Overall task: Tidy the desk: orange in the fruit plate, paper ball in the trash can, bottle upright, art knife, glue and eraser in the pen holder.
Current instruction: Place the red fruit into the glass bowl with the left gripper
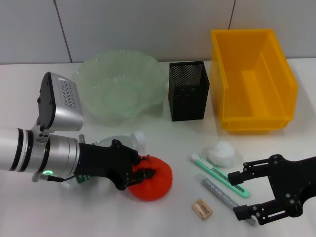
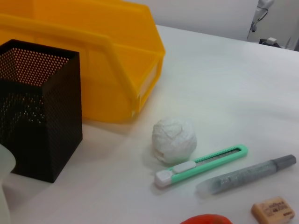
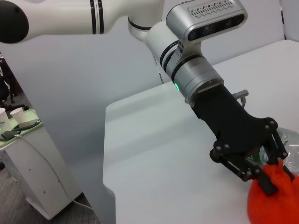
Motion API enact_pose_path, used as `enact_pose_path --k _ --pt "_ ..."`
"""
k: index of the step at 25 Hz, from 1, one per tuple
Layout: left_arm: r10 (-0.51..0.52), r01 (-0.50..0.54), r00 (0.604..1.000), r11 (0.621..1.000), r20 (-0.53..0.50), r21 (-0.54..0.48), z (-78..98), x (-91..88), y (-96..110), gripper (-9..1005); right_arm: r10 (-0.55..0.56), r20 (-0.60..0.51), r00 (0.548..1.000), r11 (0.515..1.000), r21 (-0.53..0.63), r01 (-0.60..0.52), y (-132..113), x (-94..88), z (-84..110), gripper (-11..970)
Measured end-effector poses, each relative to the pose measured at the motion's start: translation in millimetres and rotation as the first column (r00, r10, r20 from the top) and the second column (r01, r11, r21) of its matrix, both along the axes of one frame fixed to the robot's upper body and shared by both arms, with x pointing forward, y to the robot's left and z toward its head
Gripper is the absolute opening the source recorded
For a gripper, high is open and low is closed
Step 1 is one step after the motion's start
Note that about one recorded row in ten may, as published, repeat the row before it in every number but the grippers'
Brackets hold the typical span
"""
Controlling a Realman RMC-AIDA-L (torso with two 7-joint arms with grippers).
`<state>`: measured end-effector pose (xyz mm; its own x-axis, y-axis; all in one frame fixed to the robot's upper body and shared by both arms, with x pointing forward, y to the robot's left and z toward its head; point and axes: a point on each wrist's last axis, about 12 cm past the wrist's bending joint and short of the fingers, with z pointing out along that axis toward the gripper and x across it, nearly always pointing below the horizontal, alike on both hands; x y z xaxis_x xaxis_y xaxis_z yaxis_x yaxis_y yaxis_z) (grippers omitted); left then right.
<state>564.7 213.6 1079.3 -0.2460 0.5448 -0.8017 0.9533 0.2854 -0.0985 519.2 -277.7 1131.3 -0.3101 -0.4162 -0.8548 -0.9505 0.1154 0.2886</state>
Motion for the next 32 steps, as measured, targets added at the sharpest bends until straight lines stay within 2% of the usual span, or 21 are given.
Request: enact_pose_path --k 4,6,10,14,17,22,27,32 --pt "-0.009 0.009 1.000 1.000 -0.011 -0.029 3.1 -3.0 2 217 0.000 -0.001 1.000 1.000 0.001 0.000 0 -0.2 -0.2 727" --pt "-0.023 0.022 1.000 0.997 -0.013 -0.070 10.4 -4.7 5 202 -0.001 0.000 1.000 1.000 0.002 0.001 0 -0.4 -0.2 727" --pt "-0.029 0.031 1.000 0.982 0.011 -0.187 41.3 -3.4 21 176 -0.001 0.000 1.000 1.000 0.003 0.001 0 -0.4 -0.2 726" --pt "0.058 -0.042 0.997 0.969 0.057 -0.244 70.3 8.5 36 159 0.001 0.000 1.000 1.000 0.004 -0.001 1 -0.2 -0.1 724" --pt "0.165 -0.135 0.982 0.952 0.089 -0.274 86.2 26.2 42 147 0.006 0.004 1.000 1.000 0.013 -0.006 2 0.1 0.6 724" --pt "0.335 -0.291 0.934 0.916 0.127 -0.275 90.9 60.6 34 119 0.012 0.013 1.000 1.000 0.022 -0.012 4 1.4 2.5 722" --pt "0.505 -0.454 0.849 0.848 0.156 -0.273 90.9 97.8 20 84 0.033 0.014 0.999 0.999 0.029 -0.033 7 2.1 5.4 721" --pt "0.552 -0.504 0.816 0.824 0.171 -0.258 88.6 108.7 15 63 0.041 0.017 0.999 0.999 0.032 -0.042 9 3.7 6.9 720"
